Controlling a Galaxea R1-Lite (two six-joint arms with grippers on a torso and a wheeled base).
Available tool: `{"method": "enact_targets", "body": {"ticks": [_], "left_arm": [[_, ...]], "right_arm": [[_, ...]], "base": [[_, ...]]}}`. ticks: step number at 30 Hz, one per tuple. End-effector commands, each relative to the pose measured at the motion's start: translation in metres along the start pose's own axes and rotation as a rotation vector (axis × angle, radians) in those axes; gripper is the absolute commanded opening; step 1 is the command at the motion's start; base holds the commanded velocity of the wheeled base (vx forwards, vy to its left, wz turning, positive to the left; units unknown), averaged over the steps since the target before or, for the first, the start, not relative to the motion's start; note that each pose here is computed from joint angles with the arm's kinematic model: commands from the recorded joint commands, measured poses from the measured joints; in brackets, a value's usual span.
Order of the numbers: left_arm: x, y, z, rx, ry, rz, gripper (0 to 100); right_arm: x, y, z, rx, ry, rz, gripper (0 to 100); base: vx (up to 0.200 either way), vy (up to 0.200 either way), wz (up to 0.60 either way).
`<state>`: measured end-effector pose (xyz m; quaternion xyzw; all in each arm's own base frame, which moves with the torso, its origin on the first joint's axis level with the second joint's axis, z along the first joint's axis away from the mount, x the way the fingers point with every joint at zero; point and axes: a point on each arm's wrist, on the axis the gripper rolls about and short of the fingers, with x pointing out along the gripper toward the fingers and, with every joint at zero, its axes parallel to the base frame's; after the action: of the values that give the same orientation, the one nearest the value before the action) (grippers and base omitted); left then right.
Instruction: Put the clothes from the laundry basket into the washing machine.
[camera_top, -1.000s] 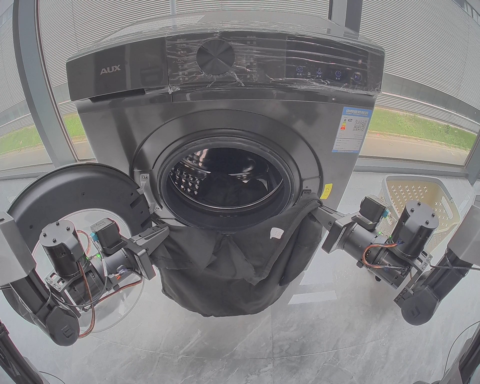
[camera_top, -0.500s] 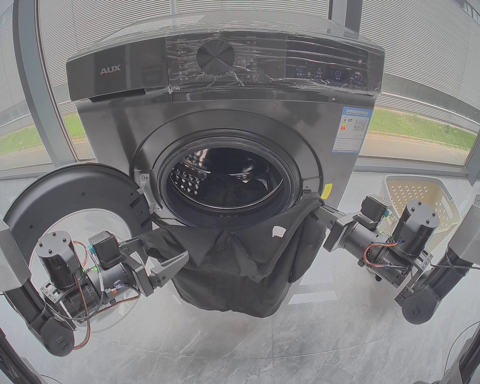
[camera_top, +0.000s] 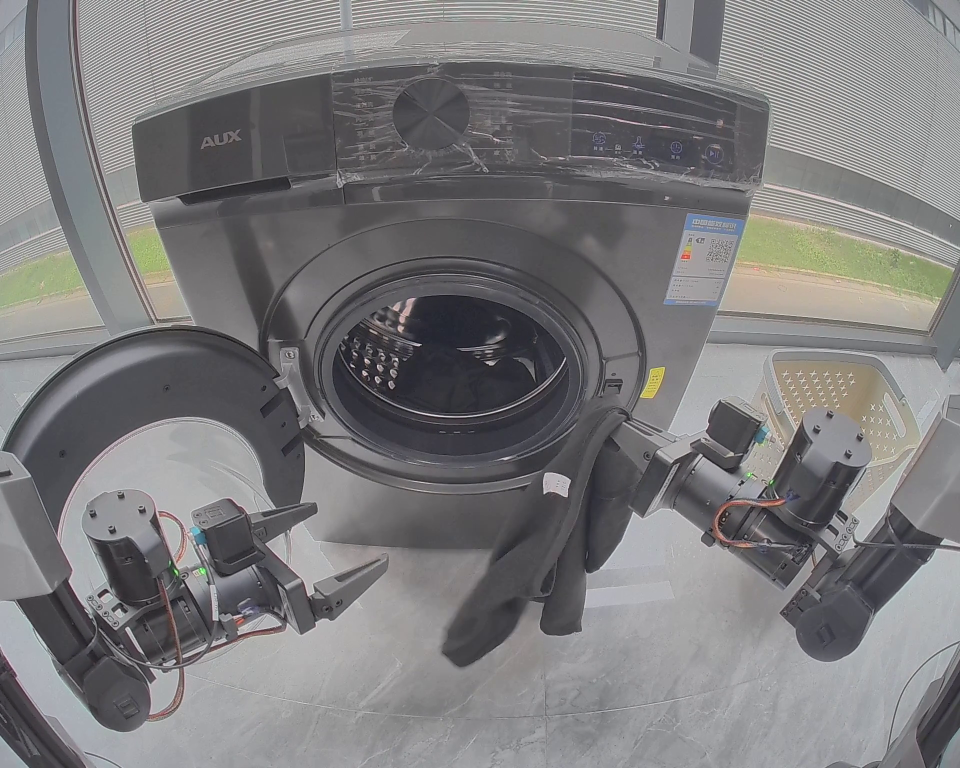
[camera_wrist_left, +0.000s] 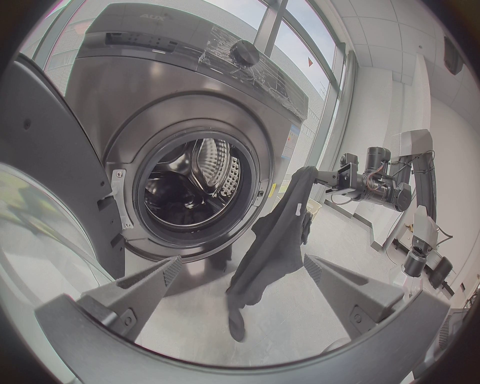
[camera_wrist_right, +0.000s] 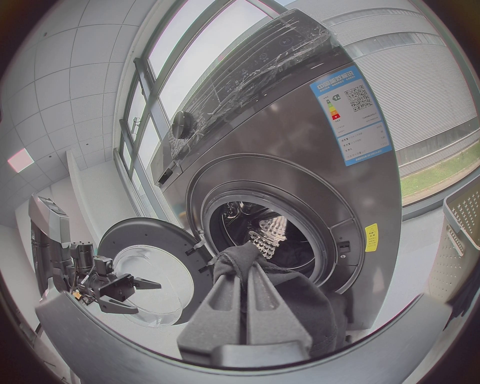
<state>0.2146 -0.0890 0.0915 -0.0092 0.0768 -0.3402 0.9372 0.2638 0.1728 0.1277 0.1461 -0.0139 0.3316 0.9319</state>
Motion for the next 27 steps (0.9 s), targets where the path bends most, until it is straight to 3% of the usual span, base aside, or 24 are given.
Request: {"method": "enact_targets", "body": {"ticks": [1,9,15,19,24,27], "left_arm": [[0.007,-0.001,-0.008,-0.007,0.034,-0.01,100],[0.034,0.005,-0.027,-0.017,0.091,-0.023,100],[0.063,0.009,-0.033,-0.009,0.074,-0.041,100],[0.073,0.005,-0.03,0.0,0.049,-0.067,100],[0.08,-0.003,-0.033,0.006,0.054,-0.094,100],[0.081,-0.008,-0.04,0.006,0.079,-0.112,100]], "right_arm": [[0.002,0.008,-0.001,0.005,-0.005,0.026,0],[0.012,0.028,0.004,0.006,-0.044,0.097,0],[0.011,0.042,0.004,0.014,-0.041,0.142,0],[0.009,0.048,0.004,0.017,-0.041,0.159,0],[0.012,0.051,0.006,0.018,-0.054,0.172,0],[0.016,0.061,0.006,0.022,-0.064,0.198,0]], "base": [[0.0,0.0,0.0],[0.0,0.0,0.0],[0.0,0.0,0.0],[0.0,0.0,0.0],[0.0,0.0,0.0],[0.0,0.0,0.0]]}}
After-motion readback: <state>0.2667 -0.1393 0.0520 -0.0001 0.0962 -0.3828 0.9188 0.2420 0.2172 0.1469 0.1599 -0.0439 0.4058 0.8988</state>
